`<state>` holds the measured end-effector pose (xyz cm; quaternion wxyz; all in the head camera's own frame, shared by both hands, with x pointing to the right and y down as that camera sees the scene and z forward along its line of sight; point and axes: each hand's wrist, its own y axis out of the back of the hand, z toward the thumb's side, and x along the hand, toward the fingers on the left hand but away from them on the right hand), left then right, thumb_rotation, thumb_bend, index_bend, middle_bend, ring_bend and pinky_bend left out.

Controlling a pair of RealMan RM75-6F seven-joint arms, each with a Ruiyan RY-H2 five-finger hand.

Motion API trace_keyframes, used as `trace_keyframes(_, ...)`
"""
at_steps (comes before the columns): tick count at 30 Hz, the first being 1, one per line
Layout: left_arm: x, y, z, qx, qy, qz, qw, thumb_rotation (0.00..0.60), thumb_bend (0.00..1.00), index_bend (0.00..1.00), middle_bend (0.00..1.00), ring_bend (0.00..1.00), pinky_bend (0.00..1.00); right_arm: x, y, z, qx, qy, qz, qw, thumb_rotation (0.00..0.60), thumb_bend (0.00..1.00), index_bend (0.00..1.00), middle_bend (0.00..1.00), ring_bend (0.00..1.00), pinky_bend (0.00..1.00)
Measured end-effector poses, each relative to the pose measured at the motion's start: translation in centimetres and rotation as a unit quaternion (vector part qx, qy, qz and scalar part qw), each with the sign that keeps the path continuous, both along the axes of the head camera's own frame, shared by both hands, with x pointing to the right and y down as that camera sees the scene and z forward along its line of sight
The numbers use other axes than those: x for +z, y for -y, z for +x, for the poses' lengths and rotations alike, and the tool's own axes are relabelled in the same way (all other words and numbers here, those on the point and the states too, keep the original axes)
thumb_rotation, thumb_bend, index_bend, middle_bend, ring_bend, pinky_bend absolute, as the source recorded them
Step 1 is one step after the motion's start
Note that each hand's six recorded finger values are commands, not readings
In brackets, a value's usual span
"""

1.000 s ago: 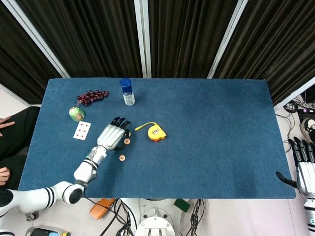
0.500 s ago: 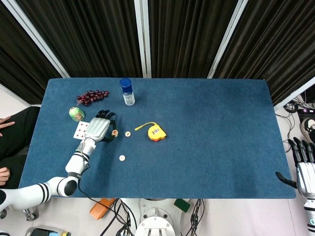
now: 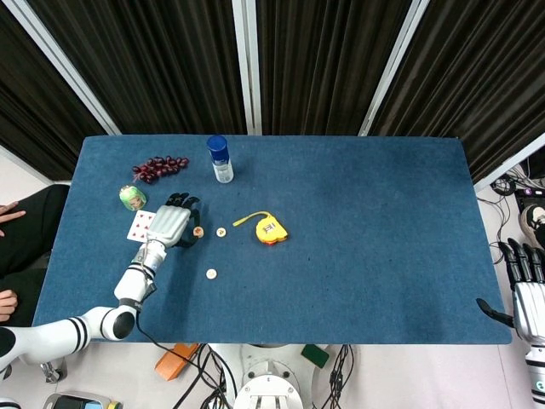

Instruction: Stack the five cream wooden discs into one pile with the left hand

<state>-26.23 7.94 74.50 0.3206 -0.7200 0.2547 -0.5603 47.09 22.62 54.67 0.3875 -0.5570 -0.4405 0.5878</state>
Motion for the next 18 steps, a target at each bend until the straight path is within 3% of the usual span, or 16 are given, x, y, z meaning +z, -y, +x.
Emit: trace_keyframes(18,0.35,-0.02,-0.13,-0.001,0.004,-0.002,1.0000,0.600,0.34,0.48,0.11,0.00,0.00,0.05,0.09,-0.06,0.000,-0.001,-0.001,1.0000,0.600,0.21,0.00,0.09,0.00,0.01)
